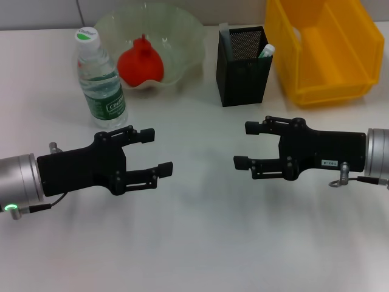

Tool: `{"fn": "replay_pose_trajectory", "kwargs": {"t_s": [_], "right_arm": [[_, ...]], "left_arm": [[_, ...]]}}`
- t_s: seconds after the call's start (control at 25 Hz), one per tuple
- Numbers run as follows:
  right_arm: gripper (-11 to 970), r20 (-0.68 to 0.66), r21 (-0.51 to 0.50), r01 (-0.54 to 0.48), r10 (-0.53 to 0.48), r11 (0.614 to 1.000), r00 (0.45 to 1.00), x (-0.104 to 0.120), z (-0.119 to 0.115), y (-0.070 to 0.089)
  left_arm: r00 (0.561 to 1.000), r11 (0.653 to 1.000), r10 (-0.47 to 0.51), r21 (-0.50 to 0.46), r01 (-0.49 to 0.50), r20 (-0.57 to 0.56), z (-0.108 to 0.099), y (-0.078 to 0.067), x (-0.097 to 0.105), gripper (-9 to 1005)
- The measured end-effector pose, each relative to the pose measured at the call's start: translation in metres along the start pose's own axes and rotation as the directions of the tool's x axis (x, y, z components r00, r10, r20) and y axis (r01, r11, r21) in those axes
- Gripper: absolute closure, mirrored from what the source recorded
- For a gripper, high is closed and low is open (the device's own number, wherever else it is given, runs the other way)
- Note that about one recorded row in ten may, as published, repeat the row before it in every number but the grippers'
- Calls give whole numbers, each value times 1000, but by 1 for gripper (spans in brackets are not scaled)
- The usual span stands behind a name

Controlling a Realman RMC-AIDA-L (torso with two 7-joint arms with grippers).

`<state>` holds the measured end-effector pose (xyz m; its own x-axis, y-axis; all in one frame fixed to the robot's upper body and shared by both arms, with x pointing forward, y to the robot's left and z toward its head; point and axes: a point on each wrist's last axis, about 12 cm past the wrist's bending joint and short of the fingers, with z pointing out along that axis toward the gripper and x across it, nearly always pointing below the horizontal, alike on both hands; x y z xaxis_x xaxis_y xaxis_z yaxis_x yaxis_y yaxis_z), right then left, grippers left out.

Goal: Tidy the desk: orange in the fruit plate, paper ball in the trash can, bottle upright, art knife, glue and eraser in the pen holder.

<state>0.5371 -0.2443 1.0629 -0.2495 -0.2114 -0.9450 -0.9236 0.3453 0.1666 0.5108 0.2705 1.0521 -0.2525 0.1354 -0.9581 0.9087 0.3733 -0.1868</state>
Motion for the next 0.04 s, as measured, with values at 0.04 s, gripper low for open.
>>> {"fn": "replay_pose_trajectory", "kwargs": {"t_s": [0.04], "right_arm": [[127, 0, 0, 0, 0, 1000, 1000, 0, 0, 0]], "left_arm": [[1000, 1000, 0, 1, 0, 0, 0, 0, 0, 159]]}}
